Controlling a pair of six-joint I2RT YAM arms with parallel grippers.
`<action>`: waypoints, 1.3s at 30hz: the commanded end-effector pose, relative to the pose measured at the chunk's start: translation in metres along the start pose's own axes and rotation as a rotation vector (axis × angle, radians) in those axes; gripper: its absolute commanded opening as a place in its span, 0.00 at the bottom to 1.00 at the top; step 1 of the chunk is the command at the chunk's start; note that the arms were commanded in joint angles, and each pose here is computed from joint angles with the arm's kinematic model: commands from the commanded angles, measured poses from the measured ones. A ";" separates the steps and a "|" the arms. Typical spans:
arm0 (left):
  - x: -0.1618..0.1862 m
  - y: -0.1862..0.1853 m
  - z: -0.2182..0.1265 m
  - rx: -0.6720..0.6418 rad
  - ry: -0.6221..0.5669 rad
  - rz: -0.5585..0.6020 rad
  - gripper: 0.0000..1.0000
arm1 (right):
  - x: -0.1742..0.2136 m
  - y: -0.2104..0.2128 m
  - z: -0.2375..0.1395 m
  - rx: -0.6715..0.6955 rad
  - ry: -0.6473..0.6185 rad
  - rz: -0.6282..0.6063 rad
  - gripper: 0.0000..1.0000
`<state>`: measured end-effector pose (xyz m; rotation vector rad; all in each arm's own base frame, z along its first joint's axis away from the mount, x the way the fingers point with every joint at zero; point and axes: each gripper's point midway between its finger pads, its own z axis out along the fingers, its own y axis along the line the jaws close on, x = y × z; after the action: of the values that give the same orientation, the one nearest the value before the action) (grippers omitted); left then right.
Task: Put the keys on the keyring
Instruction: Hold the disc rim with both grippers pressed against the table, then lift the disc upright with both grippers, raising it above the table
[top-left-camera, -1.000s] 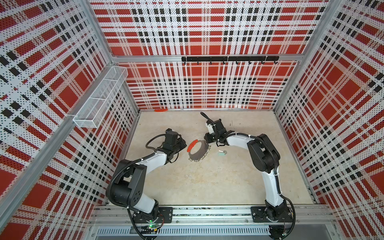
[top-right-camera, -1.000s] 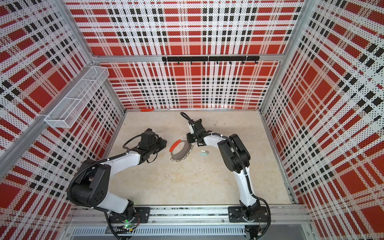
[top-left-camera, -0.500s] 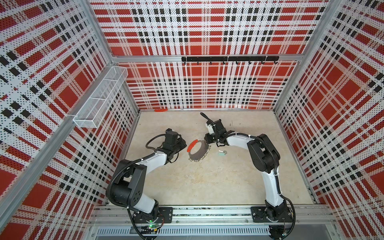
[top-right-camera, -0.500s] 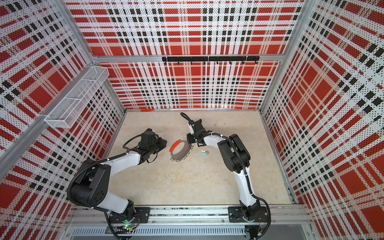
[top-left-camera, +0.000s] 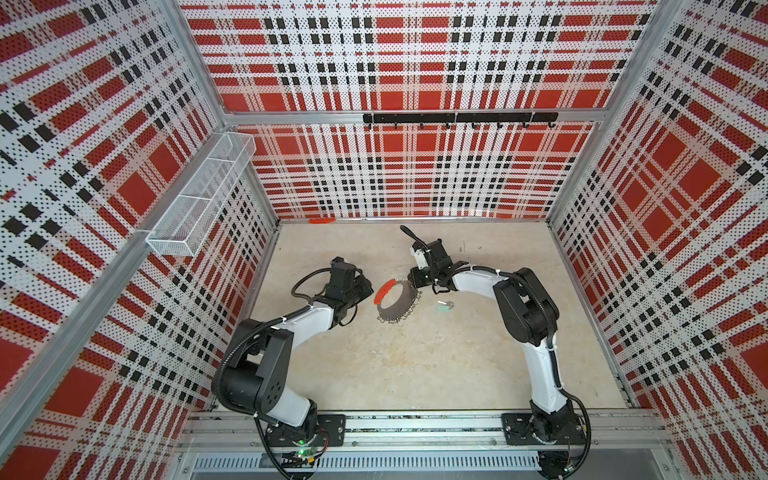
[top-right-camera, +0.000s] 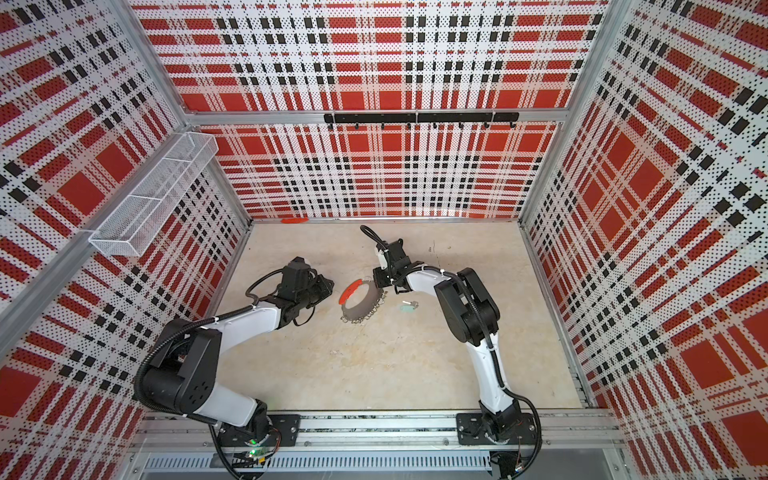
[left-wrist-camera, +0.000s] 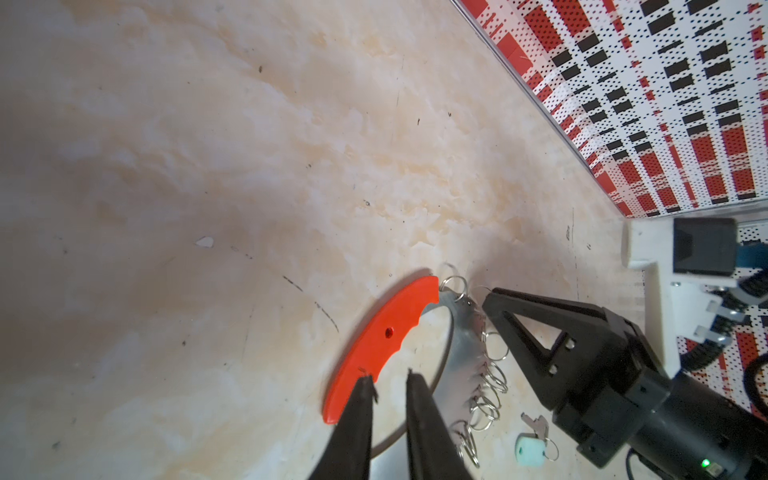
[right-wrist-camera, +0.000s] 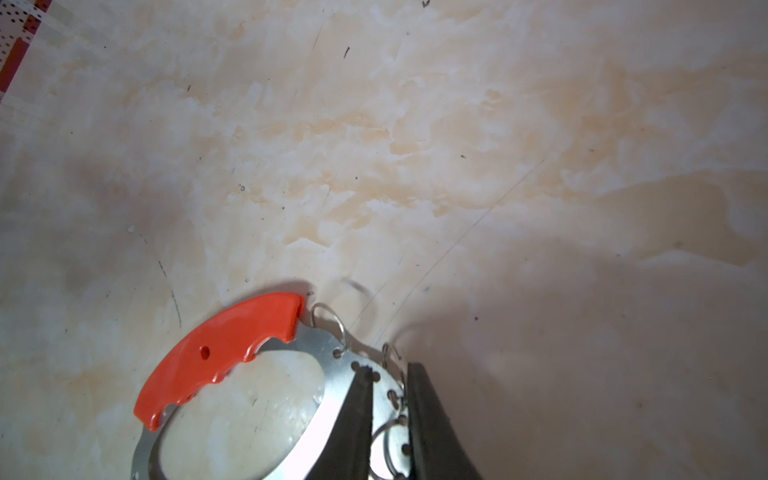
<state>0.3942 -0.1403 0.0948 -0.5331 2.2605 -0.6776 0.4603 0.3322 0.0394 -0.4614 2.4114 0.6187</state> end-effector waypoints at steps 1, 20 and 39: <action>-0.005 -0.008 0.000 0.029 -0.015 0.014 0.20 | -0.002 0.002 0.004 -0.004 0.001 -0.009 0.16; -0.192 -0.127 -0.044 0.369 -0.401 0.039 0.21 | -0.136 0.073 -0.144 -0.125 -0.461 -0.205 0.00; -0.174 -0.201 -0.049 0.501 -0.246 0.272 0.41 | -0.182 0.076 -0.272 -0.517 -0.875 -0.158 0.00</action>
<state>0.5199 -0.1639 0.3470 -0.1632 1.7486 -0.9226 0.4585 0.2805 0.3327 -0.4011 1.5352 0.9486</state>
